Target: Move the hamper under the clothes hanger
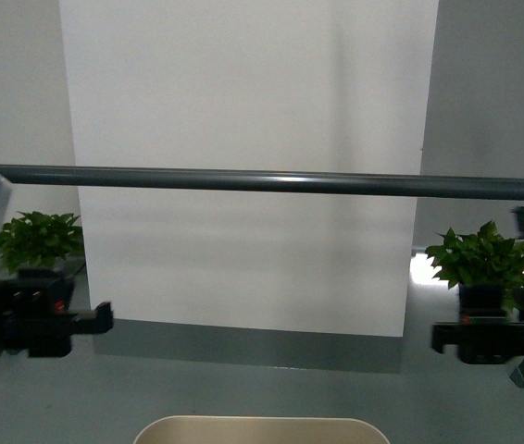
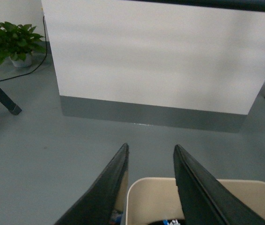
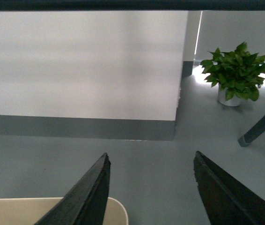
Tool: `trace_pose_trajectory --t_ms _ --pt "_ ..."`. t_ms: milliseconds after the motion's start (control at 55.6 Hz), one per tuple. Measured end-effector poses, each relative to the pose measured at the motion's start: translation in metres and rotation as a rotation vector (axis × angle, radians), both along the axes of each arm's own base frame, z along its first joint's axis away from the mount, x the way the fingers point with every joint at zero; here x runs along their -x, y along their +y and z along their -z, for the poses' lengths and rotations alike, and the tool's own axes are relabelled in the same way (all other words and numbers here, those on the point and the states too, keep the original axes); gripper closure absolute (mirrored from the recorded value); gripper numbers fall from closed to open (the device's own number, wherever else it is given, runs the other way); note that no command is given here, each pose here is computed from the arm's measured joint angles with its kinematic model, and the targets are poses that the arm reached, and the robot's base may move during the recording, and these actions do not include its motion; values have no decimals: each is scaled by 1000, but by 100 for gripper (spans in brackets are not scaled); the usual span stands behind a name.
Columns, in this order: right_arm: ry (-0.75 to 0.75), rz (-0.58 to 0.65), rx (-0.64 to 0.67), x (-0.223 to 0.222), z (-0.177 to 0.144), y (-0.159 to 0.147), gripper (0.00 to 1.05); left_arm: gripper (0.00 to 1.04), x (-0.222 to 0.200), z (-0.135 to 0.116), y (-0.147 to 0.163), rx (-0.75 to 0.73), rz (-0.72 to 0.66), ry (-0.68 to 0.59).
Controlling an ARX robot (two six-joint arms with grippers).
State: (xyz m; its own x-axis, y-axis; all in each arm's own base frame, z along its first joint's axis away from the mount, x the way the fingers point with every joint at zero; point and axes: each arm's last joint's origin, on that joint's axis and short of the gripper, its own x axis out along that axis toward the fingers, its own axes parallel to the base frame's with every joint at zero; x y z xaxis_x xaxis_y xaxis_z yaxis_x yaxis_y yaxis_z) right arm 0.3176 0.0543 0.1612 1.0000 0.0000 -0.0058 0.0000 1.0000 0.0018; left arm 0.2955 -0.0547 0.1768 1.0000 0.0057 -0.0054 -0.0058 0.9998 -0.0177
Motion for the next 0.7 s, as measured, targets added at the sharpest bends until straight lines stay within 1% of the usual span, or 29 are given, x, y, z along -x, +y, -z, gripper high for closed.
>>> trace_pose_trajectory --t_ms 90,126,162,180,252,324,432,701 --pt "-3 2 -1 24 -1 -12 71 92 22 4 9 -3 16 7" --pt "1 0 0 32 -1 -15 77 97 29 4 12 -3 20 8" --pt "3 -2 0 36 0 -16 80 101 33 5 14 -4 21 9" --pt "7 -2 1 41 0 -18 84 103 37 6 16 -3 18 10" --pt "13 -5 2 52 2 -22 93 101 46 8 20 -1 14 -10" --pt "12 -5 5 66 1 -27 104 101 59 14 27 -3 8 5" --pt "7 -1 3 85 0 -33 103 101 77 17 33 -4 9 13" --pt "12 -1 3 117 0 -42 103 101 105 15 42 -3 8 9"
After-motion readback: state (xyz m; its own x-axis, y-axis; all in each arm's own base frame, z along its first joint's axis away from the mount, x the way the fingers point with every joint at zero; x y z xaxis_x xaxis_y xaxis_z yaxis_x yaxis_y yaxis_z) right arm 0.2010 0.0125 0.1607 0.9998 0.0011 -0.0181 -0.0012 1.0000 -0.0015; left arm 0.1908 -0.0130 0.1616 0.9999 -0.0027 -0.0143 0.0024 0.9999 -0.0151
